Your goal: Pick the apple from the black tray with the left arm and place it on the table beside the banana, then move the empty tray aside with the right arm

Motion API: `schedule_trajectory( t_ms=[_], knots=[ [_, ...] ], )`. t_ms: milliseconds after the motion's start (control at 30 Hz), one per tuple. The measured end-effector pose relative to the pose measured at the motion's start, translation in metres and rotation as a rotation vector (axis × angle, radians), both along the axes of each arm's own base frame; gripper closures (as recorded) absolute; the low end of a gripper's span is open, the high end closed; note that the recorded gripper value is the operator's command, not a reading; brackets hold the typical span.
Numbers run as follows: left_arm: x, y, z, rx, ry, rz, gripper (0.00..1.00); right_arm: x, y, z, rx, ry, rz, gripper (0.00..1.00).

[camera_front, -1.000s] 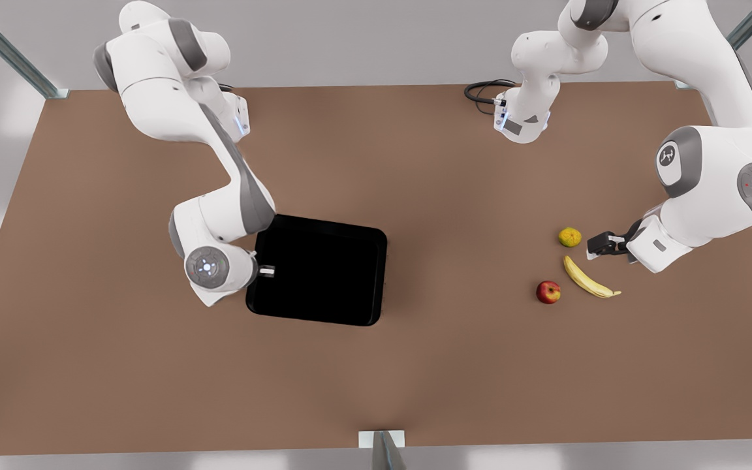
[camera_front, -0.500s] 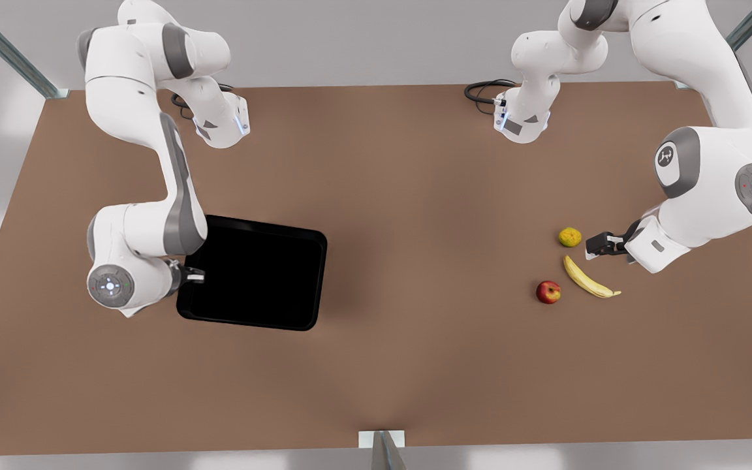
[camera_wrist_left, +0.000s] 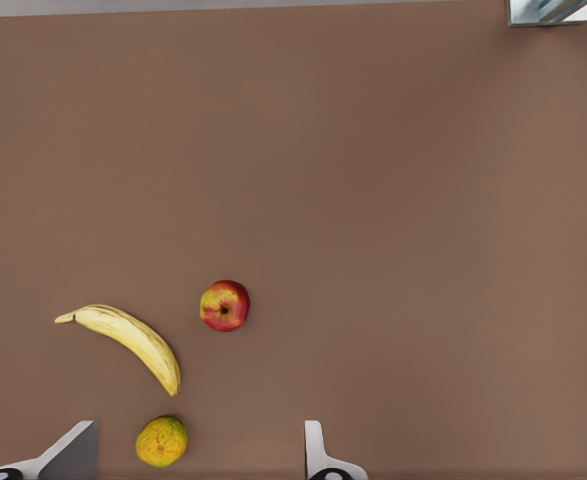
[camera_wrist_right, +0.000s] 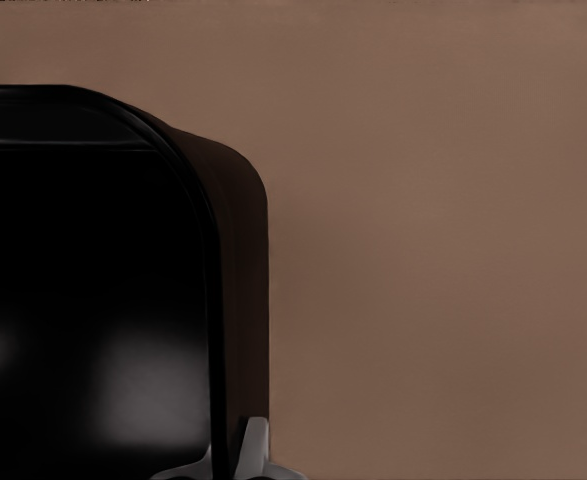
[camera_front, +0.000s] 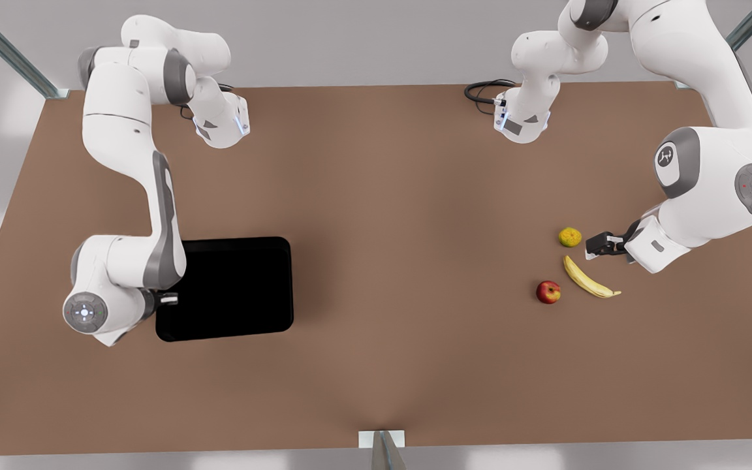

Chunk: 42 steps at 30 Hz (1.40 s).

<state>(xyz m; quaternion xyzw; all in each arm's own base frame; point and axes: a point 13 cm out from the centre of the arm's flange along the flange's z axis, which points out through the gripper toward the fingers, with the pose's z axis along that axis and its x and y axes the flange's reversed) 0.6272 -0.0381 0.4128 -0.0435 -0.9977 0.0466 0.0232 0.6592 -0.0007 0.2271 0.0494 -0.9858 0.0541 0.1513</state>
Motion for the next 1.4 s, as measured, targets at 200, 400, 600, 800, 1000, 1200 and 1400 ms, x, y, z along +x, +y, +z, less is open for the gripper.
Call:
schedule_trajectory(
  t_ms=[200,400,600,800,1000,1200,1400],
  knots=[
    [0.004,-0.004,-0.006,-0.005,0.004,-0.005,0.00,0.010,-0.001,-0.032,0.042,-0.006,0.088,0.86],
    [0.011,-0.006,-0.006,0.000,-0.007,-0.010,0.00,0.018,-0.010,-0.060,0.061,-0.013,0.150,0.86],
    [0.012,-0.006,-0.008,0.014,-0.008,-0.018,0.00,0.024,-0.008,-0.069,0.086,-0.025,0.201,0.60],
    [0.012,-0.005,-0.009,0.018,-0.007,-0.018,0.00,0.031,-0.016,-0.063,0.067,-0.047,0.236,0.00],
    [0.012,-0.005,-0.010,0.019,-0.007,-0.018,0.00,0.023,0.083,0.095,0.171,-0.191,0.348,0.00],
    [0.013,-0.005,-0.009,0.020,-0.007,-0.018,0.00,-0.039,0.214,0.162,0.187,-0.175,0.462,0.00],
    [0.013,-0.005,-0.009,0.020,-0.007,-0.018,0.00,-0.043,0.184,0.156,0.135,-0.137,0.330,0.00]
  ],
)
